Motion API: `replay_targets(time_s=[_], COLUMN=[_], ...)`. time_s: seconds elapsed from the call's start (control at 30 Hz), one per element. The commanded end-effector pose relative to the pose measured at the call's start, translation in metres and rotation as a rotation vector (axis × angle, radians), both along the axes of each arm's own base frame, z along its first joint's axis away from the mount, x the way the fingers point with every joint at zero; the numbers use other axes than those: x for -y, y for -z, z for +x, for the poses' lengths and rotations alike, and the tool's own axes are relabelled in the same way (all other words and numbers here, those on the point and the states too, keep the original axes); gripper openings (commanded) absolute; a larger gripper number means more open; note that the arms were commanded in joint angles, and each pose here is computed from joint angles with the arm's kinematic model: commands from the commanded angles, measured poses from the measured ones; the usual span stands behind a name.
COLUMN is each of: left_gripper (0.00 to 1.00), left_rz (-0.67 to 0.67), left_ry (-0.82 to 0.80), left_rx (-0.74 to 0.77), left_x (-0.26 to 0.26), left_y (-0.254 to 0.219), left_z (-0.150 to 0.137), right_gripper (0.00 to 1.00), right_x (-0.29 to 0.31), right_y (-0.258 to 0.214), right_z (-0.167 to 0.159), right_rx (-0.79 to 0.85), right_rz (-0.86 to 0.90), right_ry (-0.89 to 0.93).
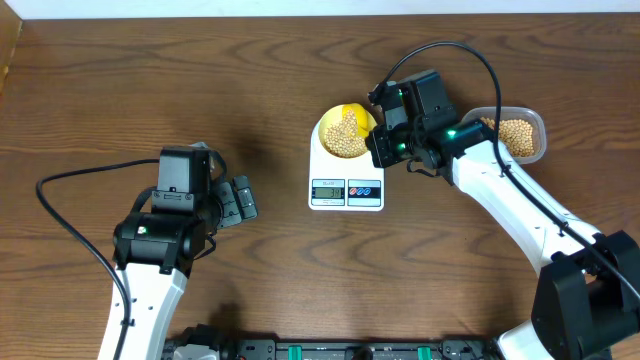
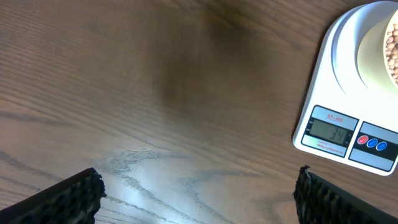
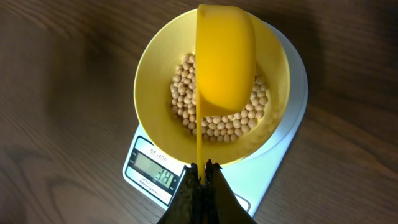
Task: Scoop item into bowl and weigh 50g on scale
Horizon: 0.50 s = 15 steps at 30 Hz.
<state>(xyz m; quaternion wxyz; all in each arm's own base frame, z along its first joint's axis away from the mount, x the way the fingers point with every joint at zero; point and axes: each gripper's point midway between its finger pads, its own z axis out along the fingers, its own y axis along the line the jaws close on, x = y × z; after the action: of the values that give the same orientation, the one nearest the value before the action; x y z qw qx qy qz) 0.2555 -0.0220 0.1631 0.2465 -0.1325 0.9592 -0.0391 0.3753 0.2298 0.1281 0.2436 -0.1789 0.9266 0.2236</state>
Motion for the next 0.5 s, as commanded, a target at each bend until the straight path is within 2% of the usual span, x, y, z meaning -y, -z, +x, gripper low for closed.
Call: replay_targets(time_s=[0.0, 0.47], left_gripper=[1.00, 1.00], left_rz=[0.020, 0.020], left_ry=[-0.006, -0.006], left_rx=[-0.005, -0.005], left_x=[-0.0045, -0.0045], left_y=[0.0012, 0.0013], left_z=[-0.0003, -0.0004], right_gripper=[0.01, 0.01], right_x=[-0.0038, -0.0036], right_y=[-0.0209, -0.0204], right_z=[0.0064, 0.0059], right_rx=[0.062, 0.091], right_rz=[0.012, -0.014], right_ry=[-0.012, -0.060])
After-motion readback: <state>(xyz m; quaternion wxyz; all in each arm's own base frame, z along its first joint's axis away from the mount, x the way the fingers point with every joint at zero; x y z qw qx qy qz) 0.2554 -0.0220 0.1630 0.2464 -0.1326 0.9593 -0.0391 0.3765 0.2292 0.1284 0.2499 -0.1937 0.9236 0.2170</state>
